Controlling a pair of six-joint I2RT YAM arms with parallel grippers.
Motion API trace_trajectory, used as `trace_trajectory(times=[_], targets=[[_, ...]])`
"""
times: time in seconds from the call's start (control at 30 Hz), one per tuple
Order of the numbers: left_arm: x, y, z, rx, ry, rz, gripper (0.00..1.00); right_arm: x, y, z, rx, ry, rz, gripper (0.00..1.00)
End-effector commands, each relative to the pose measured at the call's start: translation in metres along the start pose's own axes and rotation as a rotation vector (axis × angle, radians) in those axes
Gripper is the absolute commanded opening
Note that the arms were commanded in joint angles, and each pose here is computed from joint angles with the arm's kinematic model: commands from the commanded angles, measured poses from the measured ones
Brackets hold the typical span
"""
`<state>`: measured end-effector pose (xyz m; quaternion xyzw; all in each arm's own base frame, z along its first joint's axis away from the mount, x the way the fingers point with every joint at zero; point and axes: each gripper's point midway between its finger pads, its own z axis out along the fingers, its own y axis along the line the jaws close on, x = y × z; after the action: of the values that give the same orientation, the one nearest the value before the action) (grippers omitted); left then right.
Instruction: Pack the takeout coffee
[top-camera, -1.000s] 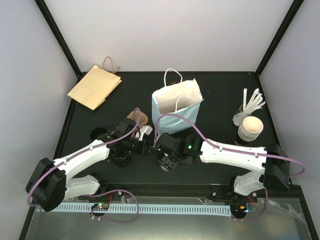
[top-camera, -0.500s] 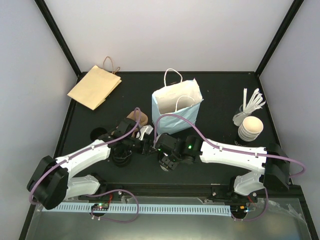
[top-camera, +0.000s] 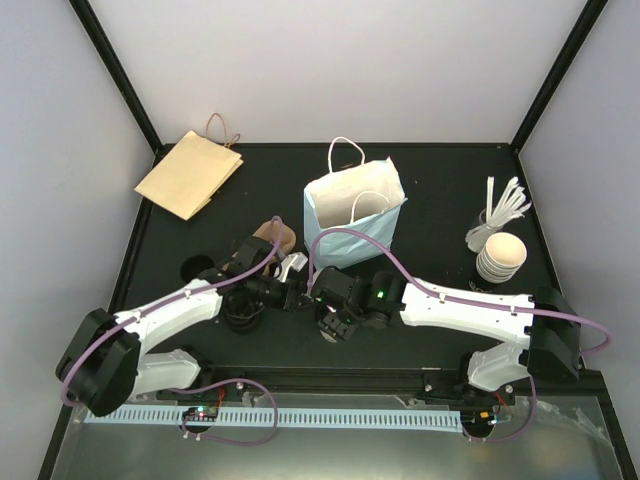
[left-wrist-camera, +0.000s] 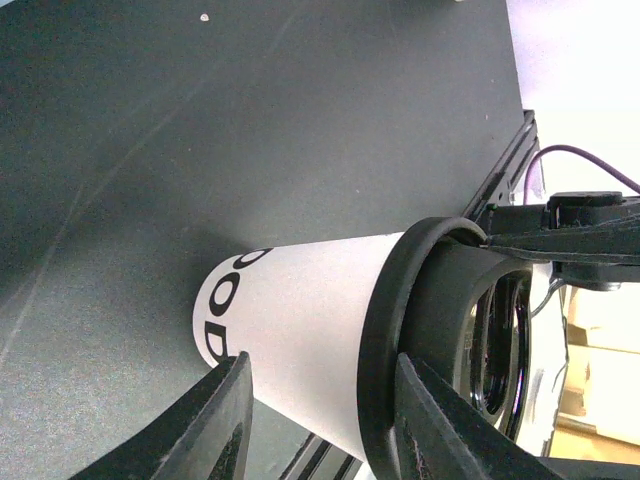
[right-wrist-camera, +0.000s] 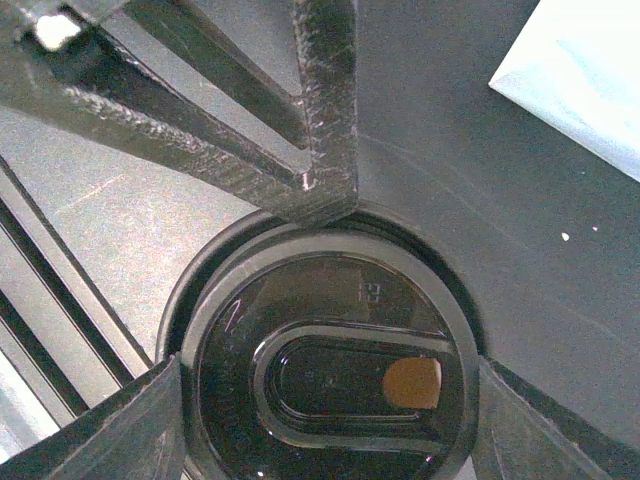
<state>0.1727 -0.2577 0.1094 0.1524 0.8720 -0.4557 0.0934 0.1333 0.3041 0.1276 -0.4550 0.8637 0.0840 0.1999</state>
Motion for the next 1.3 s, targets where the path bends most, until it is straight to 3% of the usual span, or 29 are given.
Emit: trace_trajectory(times=[0.0, 1.27], targets=[[0.009, 0.001, 0.005, 0.026, 0.048, 0.007, 0.40, 0.015, 0.007, 0.011, -0.028, 0.059, -0.024, 0.72], [0.038, 0.066, 0.025, -0.159, 0.082, -0.099, 0.36, 0.015, 0.007, 0.017, -0.020, 0.072, -0.019, 0.72]])
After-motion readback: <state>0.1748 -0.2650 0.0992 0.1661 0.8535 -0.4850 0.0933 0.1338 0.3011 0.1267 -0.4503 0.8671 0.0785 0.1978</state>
